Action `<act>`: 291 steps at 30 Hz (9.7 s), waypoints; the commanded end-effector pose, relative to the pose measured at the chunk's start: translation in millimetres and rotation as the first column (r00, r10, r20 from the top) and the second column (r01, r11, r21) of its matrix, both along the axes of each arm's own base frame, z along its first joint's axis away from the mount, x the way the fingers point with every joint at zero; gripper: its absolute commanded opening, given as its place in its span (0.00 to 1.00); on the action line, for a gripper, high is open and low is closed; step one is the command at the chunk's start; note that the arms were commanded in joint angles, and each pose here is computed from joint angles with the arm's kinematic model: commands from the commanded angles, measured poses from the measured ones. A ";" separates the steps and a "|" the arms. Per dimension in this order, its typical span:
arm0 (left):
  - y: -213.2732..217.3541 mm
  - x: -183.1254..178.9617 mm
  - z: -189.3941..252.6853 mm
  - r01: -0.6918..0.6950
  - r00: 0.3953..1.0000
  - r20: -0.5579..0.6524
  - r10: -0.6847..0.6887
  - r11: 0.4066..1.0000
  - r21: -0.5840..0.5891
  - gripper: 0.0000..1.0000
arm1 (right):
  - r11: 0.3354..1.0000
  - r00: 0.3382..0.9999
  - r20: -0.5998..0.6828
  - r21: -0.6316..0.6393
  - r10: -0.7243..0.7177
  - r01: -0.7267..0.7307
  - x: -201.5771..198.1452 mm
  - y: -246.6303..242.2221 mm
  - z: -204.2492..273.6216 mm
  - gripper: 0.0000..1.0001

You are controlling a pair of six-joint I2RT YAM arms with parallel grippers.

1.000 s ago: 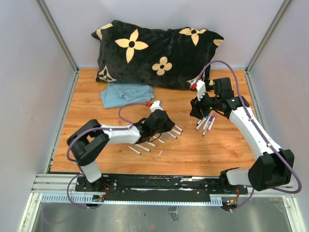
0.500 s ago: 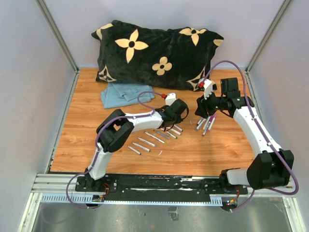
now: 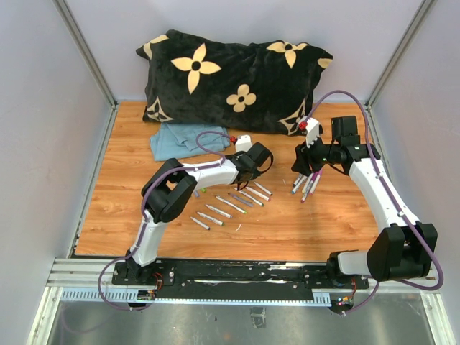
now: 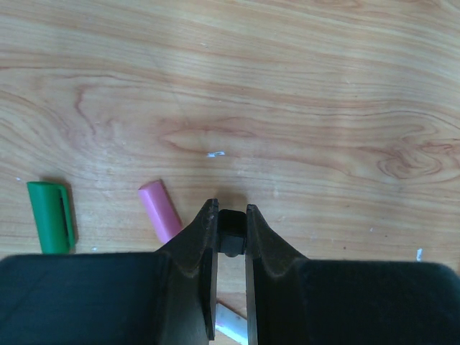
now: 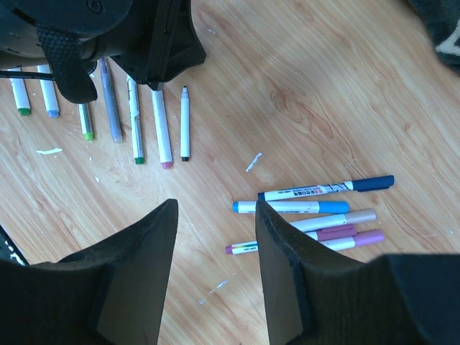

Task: Open the pen caps
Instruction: Place the pen cap at the center of the board, then pick up the pen from the center of the board, then open the pen cap from the pen.

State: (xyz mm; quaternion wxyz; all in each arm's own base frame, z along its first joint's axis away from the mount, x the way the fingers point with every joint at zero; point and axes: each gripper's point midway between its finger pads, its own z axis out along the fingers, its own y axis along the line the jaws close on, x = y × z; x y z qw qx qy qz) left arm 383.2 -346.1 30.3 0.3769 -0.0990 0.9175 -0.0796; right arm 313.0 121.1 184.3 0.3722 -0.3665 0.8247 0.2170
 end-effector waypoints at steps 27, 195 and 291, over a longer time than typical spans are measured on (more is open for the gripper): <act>18.2 10.0 24.3 -0.028 0.999 0.044 0.026 0.999 0.035 0.32 | 0.998 0.999 -0.034 0.059 -0.028 0.030 -3.0 -6.7 1.2 0.50; 107.3 -143.3 459.8 0.481 0.745 0.662 0.078 0.625 -0.615 0.99 | 0.787 0.677 -0.431 -0.477 -0.597 0.390 5.7 -157.4 -183.2 0.22; 32.5 -154.3 207.4 0.731 0.640 0.757 -0.128 0.406 -0.549 0.98 | 0.852 0.857 -0.198 0.347 0.476 -0.393 -81.7 105.7 -16.3 0.01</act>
